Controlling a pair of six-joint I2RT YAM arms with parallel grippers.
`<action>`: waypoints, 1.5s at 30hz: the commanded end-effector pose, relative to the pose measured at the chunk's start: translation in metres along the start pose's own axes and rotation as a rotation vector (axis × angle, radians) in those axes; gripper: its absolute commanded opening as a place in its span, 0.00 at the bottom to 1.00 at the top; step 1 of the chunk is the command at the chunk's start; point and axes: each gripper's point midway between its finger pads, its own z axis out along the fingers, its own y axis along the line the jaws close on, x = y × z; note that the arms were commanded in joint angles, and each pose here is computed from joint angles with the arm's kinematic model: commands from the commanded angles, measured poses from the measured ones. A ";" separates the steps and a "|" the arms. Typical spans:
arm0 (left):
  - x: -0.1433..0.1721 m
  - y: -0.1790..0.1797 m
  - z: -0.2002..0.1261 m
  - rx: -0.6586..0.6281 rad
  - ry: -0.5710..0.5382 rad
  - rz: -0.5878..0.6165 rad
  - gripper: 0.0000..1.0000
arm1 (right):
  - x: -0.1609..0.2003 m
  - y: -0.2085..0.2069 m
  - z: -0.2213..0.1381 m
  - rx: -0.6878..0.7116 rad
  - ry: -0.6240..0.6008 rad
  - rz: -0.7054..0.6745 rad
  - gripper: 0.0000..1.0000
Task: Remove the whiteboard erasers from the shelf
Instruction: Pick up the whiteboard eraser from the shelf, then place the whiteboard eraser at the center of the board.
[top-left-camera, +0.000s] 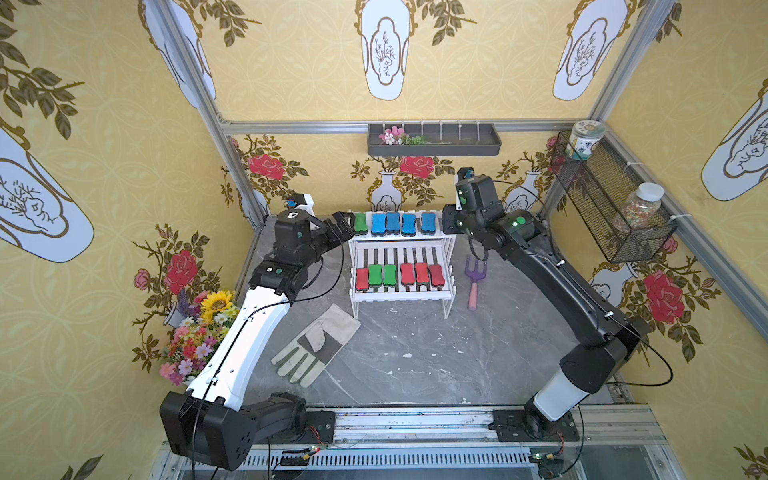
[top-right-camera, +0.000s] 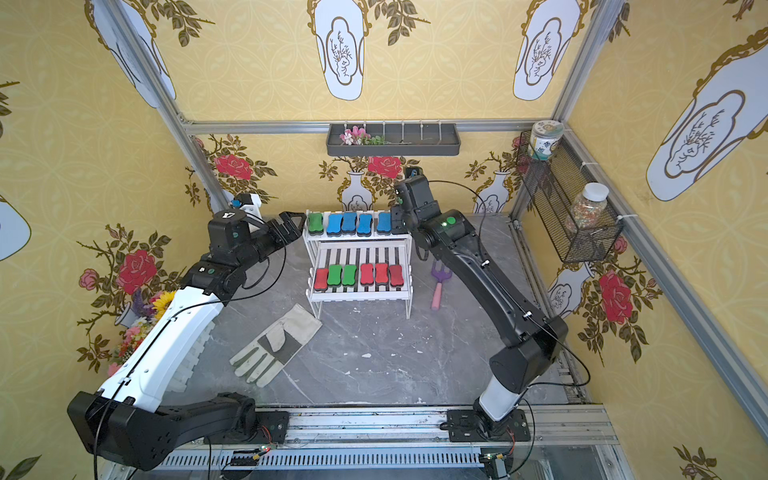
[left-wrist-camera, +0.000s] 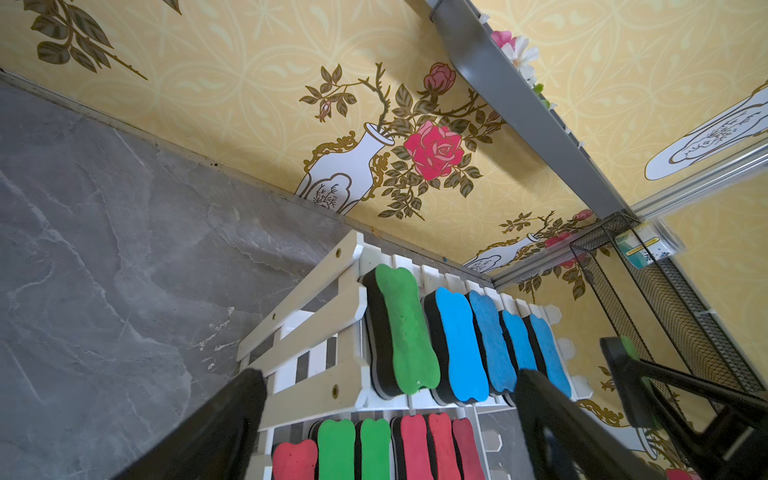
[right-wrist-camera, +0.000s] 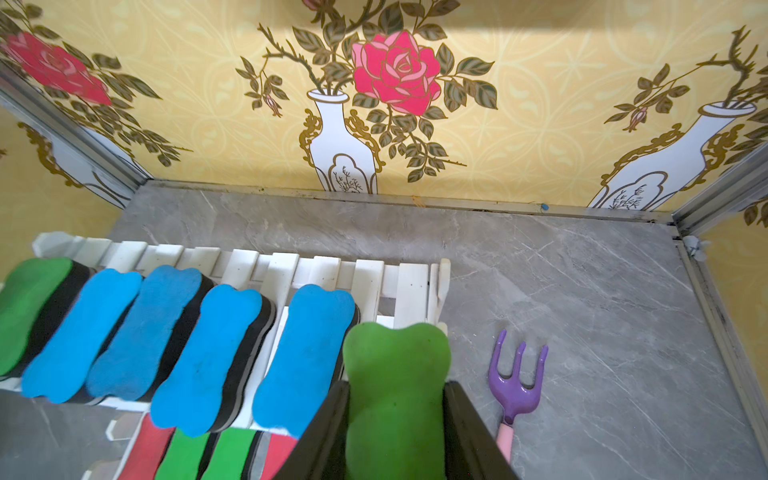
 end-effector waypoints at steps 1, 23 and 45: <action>-0.002 0.003 -0.001 -0.010 -0.017 0.012 1.00 | -0.001 0.006 -0.021 -0.076 -0.044 0.072 0.39; -0.003 -0.002 -0.003 0.010 -0.010 0.008 0.99 | 0.317 0.003 -0.033 -0.123 0.420 0.147 0.38; 0.002 0.003 0.010 -0.011 0.020 -0.004 0.99 | 0.360 0.000 0.030 0.037 0.485 0.078 0.38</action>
